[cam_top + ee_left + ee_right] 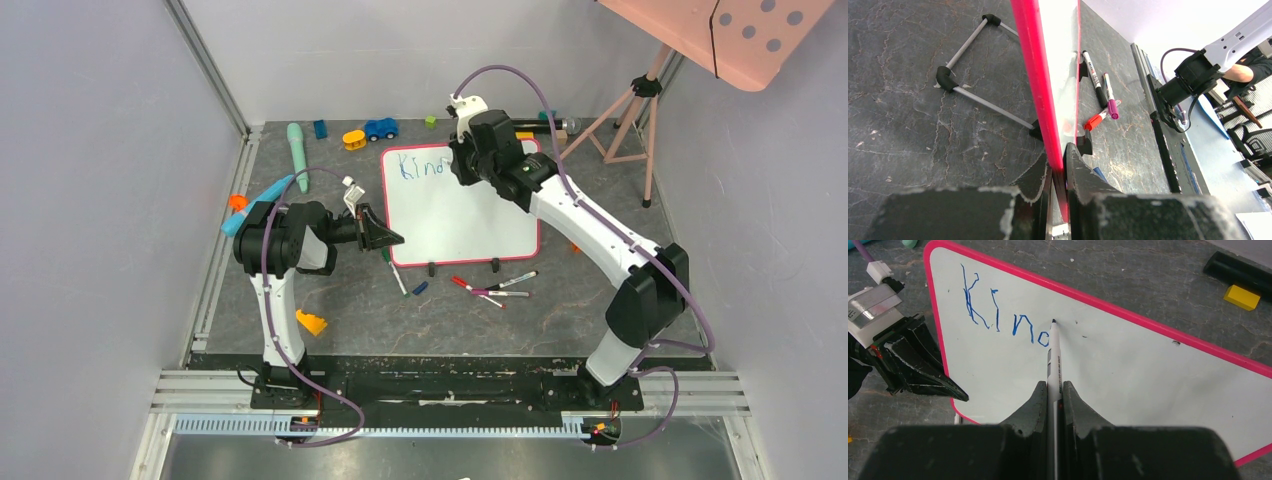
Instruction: Write a sentence on the whiteboard
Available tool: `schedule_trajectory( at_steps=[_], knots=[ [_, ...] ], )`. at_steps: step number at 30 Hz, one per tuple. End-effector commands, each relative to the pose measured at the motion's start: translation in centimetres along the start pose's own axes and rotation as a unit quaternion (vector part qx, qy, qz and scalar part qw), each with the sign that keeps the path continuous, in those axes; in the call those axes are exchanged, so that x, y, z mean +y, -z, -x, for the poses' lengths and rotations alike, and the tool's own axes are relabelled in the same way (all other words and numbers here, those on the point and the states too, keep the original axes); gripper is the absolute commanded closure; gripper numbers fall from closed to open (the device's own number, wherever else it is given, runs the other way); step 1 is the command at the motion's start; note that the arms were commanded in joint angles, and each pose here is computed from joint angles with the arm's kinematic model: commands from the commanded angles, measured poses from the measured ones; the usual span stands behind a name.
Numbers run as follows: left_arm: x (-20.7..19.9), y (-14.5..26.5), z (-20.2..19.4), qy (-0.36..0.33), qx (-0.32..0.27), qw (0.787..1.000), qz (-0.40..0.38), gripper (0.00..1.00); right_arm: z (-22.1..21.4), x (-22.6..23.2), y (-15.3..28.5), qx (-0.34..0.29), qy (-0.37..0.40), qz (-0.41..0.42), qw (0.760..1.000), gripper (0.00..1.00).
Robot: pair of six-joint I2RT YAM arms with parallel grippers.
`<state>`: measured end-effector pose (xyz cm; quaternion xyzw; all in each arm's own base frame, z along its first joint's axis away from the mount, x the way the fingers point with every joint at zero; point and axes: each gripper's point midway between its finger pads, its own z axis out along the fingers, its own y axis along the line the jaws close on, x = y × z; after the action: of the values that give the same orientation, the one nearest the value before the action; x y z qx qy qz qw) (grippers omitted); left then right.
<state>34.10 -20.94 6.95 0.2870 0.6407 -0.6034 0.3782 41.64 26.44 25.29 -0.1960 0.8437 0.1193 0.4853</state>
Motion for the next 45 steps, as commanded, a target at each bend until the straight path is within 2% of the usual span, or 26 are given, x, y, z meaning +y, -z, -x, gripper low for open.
schedule_trajectory(
  at_steps=[1, 31, 37, 45],
  knots=[
    [0.0, -0.1, -0.4, -0.087, 0.007, 0.996, -0.022, 0.98, 2.1, -0.9, -0.1, -0.026, 0.001, -0.016, 1.000, 1.00],
    [0.0, 0.0, -0.4, -0.087, 0.007, 0.996, -0.021, 0.98, -1.9, -0.8, 1.2, 0.005, -0.013, -0.005, 1.000, 1.00],
    [0.0, -0.1, -0.4, -0.087, 0.007, 0.996, -0.022, 0.98, -0.8, -0.7, 1.9, -0.008, -0.015, -0.003, 1.000, 1.00],
    [0.0, -0.1, -0.4, -0.087, 0.007, 0.996, -0.021, 0.98, 1.9, 0.6, 3.8, -0.053, -0.015, 0.041, 0.998, 1.00]
  ],
)
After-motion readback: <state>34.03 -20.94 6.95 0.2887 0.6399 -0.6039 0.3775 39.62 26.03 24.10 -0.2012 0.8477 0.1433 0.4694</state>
